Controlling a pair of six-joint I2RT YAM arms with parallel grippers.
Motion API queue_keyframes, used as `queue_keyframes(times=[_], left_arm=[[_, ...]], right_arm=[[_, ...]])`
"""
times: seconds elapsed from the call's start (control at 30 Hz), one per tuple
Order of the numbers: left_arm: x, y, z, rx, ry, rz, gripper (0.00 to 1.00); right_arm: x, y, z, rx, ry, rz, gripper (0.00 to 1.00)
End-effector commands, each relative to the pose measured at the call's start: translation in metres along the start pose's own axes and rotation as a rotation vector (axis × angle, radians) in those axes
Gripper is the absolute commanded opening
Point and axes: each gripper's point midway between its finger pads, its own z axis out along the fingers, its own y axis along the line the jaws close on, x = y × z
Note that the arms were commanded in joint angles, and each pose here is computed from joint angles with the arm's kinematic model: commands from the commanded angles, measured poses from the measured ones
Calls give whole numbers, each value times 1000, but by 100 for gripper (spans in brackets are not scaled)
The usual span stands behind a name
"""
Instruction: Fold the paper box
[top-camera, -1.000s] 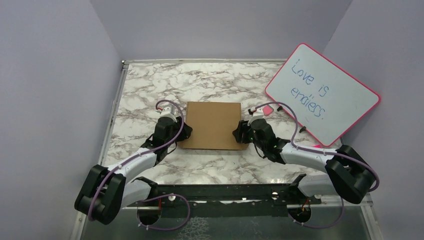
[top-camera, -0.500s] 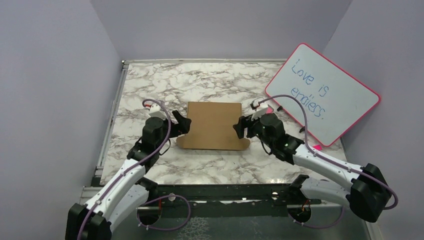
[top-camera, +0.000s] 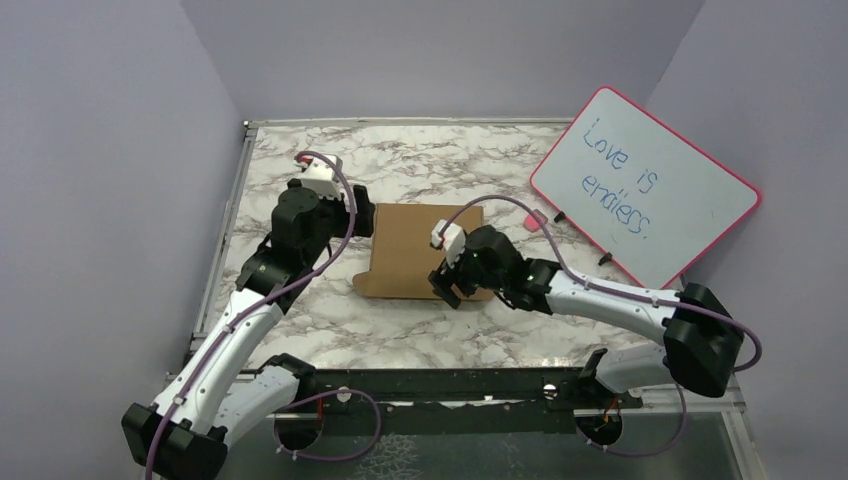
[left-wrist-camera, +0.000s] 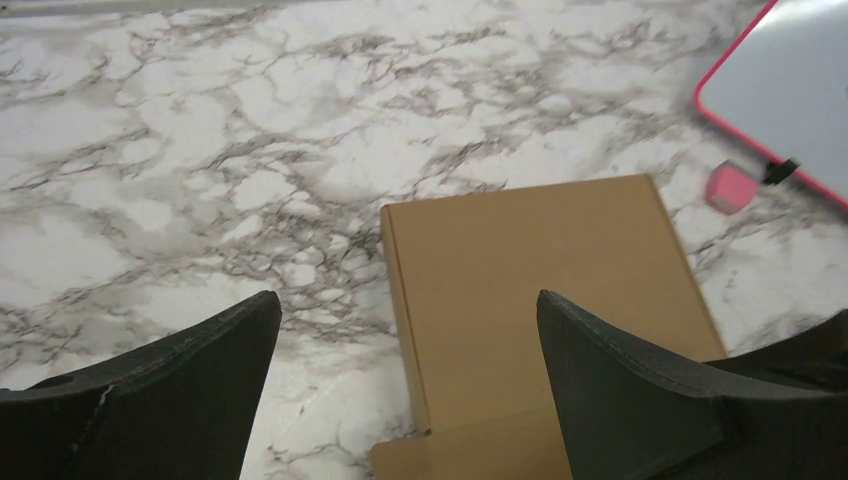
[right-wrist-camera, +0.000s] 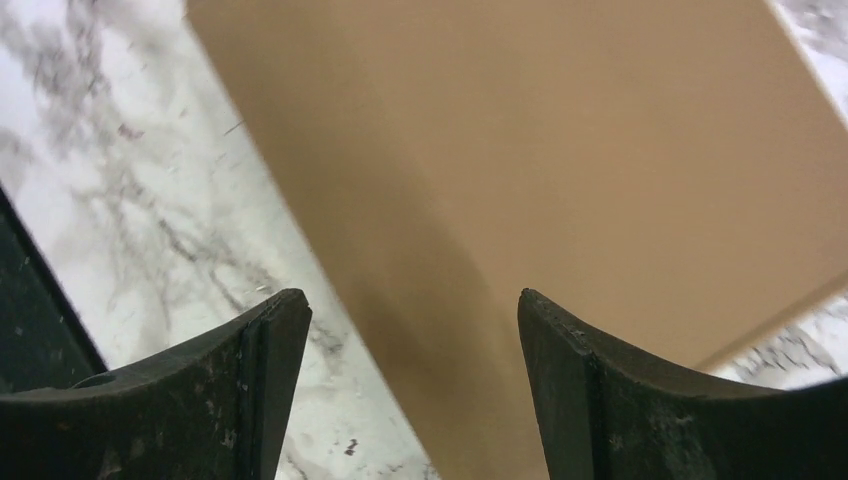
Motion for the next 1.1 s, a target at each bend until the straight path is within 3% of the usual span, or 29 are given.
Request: queue_keyframes(times=[0.0,0.1,0.43,0.83,1.07], left_arm=[[29,34,2,-126,104,143,99],[45,47,-3,-166,123,131,99],[39,77,-15,-306,82,117,99],[31,90,-22,-339,46,85,98],[29,88,-22,-326,39,79,98]], right_arm=[[5,22,10,-17,74,-192,82],[4,30,15,27,90,-287,82],[12,36,30,231,168,-613,80],[18,29,52,371,165,-728,69],[26,27,56,393,151,-754,53]])
